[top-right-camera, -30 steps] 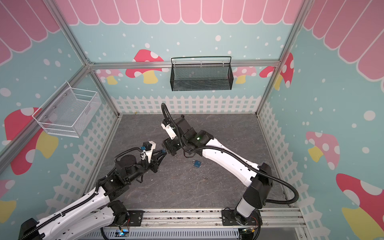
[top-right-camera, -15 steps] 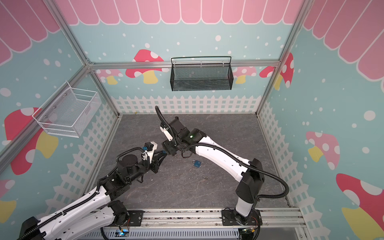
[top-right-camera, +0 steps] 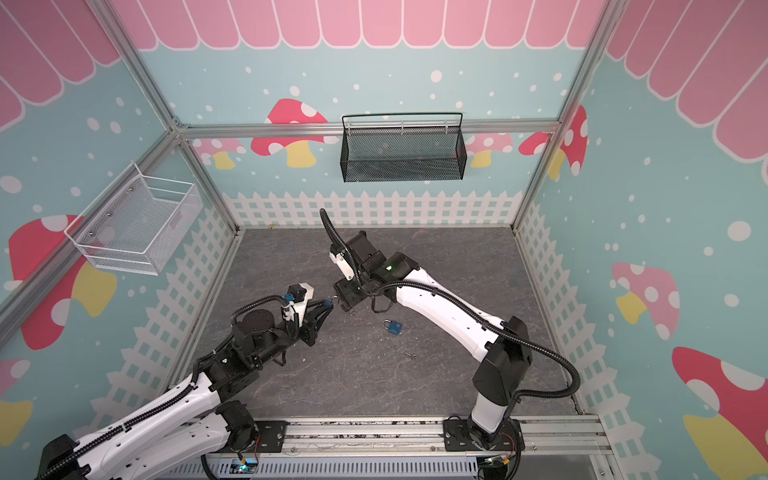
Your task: Unlock with the key
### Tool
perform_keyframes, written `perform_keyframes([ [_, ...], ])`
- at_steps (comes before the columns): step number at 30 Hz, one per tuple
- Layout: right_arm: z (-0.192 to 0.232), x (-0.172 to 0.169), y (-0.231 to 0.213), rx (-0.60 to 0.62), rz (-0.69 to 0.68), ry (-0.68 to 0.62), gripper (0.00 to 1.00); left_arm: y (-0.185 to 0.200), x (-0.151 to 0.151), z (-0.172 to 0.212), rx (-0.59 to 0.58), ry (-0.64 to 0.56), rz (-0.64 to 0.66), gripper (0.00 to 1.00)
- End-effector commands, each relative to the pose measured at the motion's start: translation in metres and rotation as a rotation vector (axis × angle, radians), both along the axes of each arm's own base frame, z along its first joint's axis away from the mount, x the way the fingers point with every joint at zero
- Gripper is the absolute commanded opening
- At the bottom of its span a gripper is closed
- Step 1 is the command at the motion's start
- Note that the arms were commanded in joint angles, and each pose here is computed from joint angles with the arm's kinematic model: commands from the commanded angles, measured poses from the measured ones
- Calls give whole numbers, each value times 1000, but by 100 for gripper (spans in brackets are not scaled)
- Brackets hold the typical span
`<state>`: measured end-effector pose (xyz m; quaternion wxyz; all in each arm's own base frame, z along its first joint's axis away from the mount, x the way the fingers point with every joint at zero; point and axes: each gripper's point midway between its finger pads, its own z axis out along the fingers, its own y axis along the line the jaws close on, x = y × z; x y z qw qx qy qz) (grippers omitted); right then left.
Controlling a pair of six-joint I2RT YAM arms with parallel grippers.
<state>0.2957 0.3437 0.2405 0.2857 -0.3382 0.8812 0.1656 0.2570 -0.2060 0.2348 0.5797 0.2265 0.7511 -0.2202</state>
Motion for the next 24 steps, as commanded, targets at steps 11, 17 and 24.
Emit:
perform_keyframes([
  [11, -71, -21, -87, 57, -219, 182, 69, 50, 6, -88, 91, 586, 435, 0],
  [17, -123, -41, -123, 14, -364, 285, 69, 53, 4, -146, 83, 856, 477, 0],
  [24, -164, -60, -159, -42, -508, 362, 69, 55, 3, -195, 204, 1005, 507, 0],
])
